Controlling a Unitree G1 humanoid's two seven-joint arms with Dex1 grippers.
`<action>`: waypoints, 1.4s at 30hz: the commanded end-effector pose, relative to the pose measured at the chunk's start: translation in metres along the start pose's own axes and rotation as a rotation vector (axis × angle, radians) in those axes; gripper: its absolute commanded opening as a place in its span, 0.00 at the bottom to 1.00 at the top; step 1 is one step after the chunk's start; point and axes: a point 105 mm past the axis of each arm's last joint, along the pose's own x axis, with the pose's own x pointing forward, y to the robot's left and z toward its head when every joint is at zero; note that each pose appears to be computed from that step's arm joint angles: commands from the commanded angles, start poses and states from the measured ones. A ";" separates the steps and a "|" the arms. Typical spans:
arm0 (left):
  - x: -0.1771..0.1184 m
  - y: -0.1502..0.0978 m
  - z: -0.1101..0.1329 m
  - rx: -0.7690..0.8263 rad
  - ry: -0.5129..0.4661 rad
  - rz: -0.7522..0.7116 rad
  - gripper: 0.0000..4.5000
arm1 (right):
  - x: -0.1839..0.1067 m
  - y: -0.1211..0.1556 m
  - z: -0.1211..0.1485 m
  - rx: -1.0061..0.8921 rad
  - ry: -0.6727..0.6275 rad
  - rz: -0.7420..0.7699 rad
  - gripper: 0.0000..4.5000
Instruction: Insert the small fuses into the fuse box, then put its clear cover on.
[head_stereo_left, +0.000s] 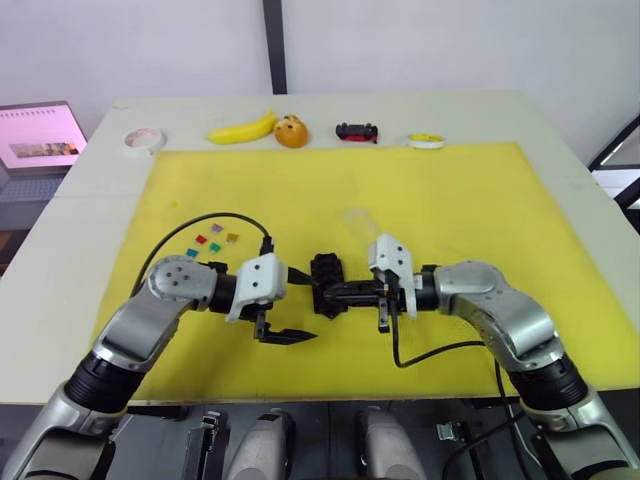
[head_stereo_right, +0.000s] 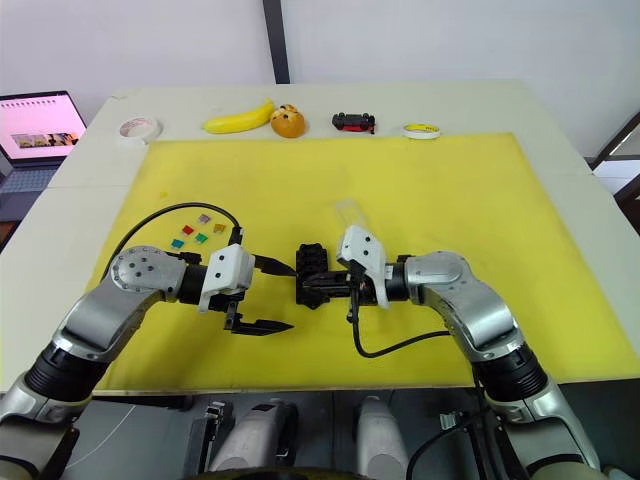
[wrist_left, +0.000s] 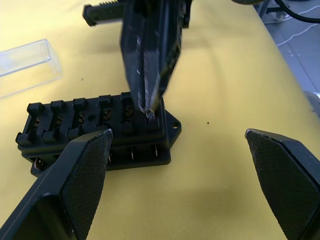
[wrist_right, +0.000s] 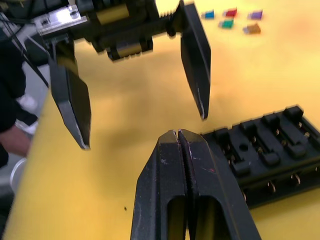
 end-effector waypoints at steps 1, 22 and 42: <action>-0.003 0.005 0.007 0.032 -0.009 0.019 1.00 | 0.000 -0.001 -0.006 -0.014 0.049 -0.007 0.01; -0.001 0.007 0.003 0.034 -0.005 0.019 1.00 | -0.001 0.002 -0.006 -0.063 0.083 -0.007 0.01; -0.002 0.008 0.003 0.038 -0.022 0.023 1.00 | -0.018 0.011 0.039 -0.054 -0.059 -0.014 0.01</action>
